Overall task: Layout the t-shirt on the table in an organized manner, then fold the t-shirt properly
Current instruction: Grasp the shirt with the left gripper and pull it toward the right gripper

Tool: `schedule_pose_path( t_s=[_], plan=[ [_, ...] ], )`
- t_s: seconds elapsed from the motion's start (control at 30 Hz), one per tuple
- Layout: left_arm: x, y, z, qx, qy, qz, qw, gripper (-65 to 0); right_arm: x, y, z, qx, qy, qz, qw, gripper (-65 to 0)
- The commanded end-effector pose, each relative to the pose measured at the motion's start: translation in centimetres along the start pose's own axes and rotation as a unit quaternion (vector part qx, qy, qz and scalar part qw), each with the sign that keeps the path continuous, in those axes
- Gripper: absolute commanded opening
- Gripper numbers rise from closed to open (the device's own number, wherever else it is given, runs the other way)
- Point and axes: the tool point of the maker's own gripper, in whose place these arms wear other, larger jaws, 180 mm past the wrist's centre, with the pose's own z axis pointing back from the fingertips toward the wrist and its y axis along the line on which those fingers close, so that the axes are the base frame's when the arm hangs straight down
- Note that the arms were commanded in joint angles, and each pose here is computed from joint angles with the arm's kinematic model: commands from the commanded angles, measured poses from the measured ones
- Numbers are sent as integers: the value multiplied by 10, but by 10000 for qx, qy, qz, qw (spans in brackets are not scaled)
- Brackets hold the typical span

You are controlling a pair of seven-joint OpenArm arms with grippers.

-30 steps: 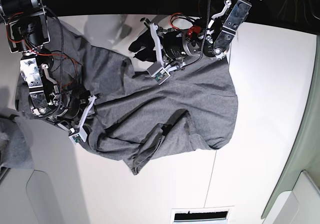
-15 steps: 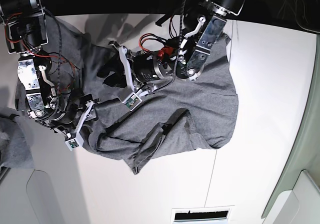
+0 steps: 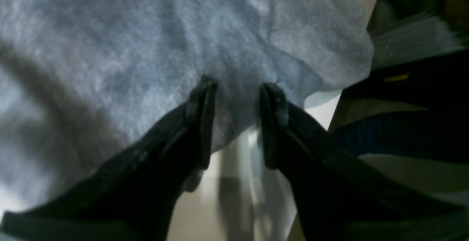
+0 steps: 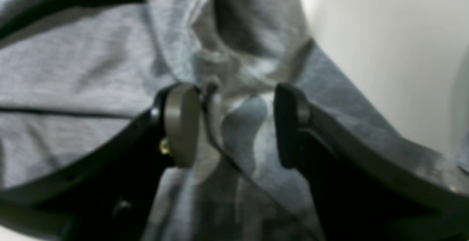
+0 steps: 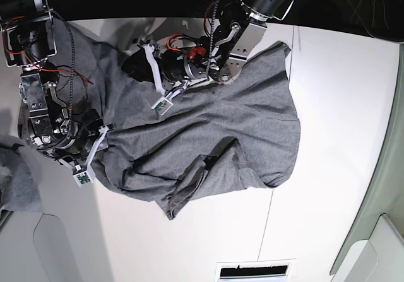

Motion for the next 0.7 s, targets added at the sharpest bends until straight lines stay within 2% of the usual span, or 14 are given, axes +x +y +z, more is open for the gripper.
schedule_pose_path(
  t_s=[0.0, 0.07, 0.33, 0.53, 0.67],
  plan=[
    [-6, 21, 8, 382, 182, -1, 9991, -424, 18, -22, 7, -226, -243, 27, 9994, -339],
    [-10, 38, 17, 606, 184, 160, 9979, -424, 14, -35, 11, -341, -209, 72, 9992, -339],
    [-32, 100, 64, 1260, 571, 159, 9903, -424, 0, -75, 23, -711, -55, 186, 9973, -338],
    [-45, 127, 103, 1244, 761, 221, 9891, -424, -4, -95, 30, -937, -33, 195, 9954, -338],
    [-60, 157, 139, 1576, 1007, 160, 9822, -424, -4, -97, 30, -996, -19, 144, 9949, -338]
  ],
)
